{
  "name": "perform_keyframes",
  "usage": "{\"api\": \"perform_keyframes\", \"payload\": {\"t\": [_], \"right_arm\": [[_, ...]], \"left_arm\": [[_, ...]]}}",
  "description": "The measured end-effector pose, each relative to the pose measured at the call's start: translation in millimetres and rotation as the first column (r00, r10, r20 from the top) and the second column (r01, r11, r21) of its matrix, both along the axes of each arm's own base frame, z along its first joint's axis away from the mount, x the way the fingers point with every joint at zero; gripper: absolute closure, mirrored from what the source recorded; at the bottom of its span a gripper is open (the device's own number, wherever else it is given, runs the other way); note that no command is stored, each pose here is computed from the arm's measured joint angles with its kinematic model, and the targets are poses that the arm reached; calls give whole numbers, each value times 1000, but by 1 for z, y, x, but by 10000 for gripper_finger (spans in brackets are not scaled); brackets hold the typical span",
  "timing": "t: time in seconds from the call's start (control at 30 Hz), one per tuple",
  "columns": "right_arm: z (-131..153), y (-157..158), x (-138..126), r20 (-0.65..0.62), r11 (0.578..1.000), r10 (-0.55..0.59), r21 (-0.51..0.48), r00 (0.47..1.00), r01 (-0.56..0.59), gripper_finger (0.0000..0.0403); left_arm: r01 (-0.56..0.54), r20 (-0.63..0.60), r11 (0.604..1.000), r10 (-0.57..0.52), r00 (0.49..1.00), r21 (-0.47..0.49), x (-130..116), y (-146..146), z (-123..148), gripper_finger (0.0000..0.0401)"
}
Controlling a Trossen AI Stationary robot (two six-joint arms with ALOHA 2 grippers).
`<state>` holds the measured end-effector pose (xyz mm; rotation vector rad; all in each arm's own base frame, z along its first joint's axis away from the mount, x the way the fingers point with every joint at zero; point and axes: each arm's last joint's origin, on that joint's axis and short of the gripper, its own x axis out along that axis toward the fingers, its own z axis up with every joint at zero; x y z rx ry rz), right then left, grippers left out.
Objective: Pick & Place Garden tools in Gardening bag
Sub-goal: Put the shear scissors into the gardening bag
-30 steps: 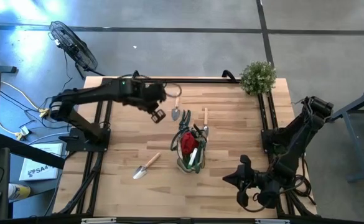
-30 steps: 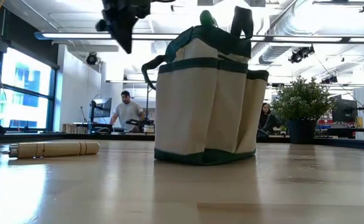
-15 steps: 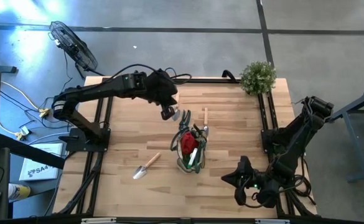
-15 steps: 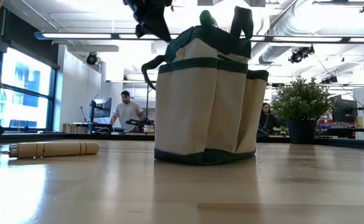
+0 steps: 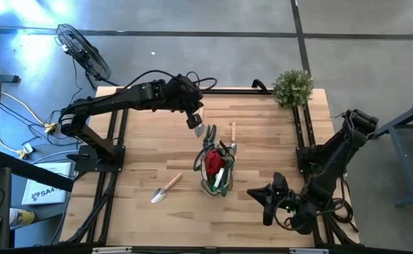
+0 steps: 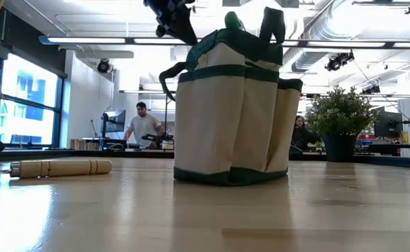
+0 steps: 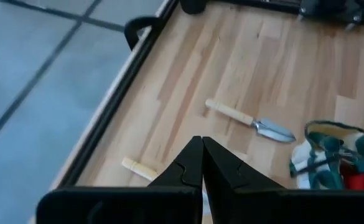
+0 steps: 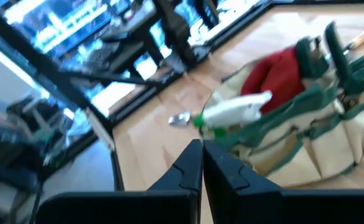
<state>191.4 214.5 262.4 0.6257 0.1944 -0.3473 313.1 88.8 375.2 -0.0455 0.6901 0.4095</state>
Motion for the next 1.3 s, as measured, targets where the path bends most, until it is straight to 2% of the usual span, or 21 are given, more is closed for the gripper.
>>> {"api": "perform_keyframes", "payload": {"t": [0.1,0.17,0.33,0.53,0.7,0.77,0.87,1.0,1.13,1.3], "right_arm": [[1,-3,6,25,999,-38,13,999,38,400],[0,-6,12,25,998,-55,17,998,55,400],[-9,-11,27,-1,997,-79,23,997,79,400],[-18,-17,44,-34,995,-73,60,997,75,400],[-20,-20,51,-52,994,-55,87,997,59,400],[-20,-21,51,-54,995,-54,78,997,58,400],[-19,-20,51,-55,996,-47,78,997,51,400],[-18,-19,51,-48,995,-32,96,998,36,400],[-17,-18,52,-33,993,-30,111,999,33,400],[-16,-18,52,-31,993,-29,110,999,32,400]], "left_arm": [[-38,9,998,38,999,-51,2,0,-3,401],[-51,-19,998,50,999,-44,3,1,-7,400],[-54,-147,996,64,987,69,14,7,-26,374],[-112,-185,976,147,972,186,24,13,-36,299],[-176,-178,953,223,959,246,27,17,-38,228],[-189,-184,952,236,954,241,27,17,-41,207],[-256,-145,948,285,947,189,29,17,-43,185],[-397,-69,918,396,916,1,28,16,-45,172],[-388,-103,909,376,921,-153,31,13,-54,171],[-368,-230,906,320,919,-209,39,13,-78,171]]}}
